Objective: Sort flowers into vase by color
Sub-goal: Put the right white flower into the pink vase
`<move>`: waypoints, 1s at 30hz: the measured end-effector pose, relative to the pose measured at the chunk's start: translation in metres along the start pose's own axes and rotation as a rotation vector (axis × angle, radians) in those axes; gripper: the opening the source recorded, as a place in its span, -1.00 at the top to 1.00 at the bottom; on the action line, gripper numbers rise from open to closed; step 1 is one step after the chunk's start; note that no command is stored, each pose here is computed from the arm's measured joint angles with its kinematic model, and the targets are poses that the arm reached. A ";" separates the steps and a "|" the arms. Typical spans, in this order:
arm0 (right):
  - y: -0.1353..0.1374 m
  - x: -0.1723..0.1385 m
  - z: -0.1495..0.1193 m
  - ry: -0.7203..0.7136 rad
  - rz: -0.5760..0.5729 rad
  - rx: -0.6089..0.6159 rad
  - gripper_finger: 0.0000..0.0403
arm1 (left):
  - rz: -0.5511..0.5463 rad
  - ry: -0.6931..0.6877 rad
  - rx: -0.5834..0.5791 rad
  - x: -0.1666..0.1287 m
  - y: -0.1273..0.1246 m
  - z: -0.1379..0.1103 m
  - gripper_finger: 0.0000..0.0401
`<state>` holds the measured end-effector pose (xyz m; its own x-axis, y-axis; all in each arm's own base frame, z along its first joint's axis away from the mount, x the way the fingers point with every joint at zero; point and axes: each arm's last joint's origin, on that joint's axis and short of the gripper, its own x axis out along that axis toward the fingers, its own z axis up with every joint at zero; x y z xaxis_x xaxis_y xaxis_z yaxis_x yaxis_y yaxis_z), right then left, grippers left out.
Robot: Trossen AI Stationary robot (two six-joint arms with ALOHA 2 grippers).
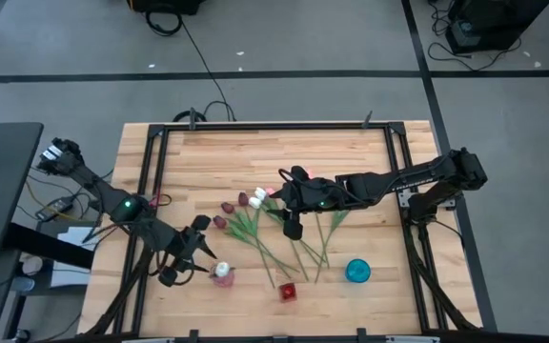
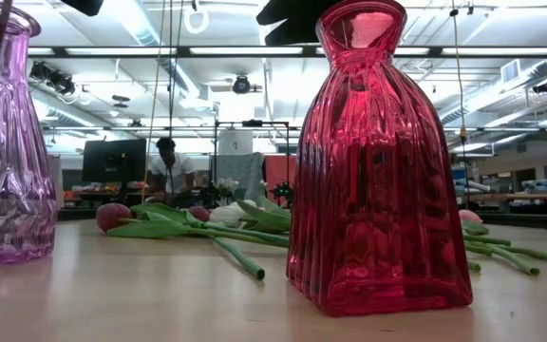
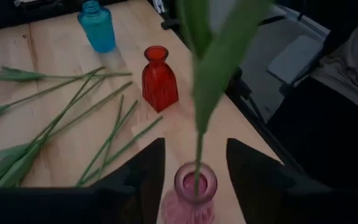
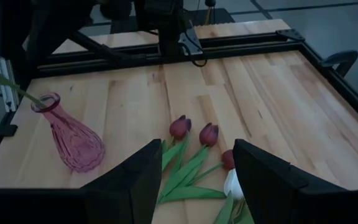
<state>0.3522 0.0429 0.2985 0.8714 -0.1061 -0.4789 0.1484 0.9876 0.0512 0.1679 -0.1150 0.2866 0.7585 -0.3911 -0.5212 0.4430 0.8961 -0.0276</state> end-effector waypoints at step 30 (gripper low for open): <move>-0.026 0.103 -0.114 0.696 -0.167 0.219 0.22 | 0.753 -0.051 -0.066 -0.023 0.044 -0.034 0.07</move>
<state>0.3846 0.0195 0.1484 0.3431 -0.0831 -0.9356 0.4055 0.9116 0.0677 0.1535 -0.0588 0.2681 0.8666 0.3242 -0.3793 -0.2324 0.9349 0.2682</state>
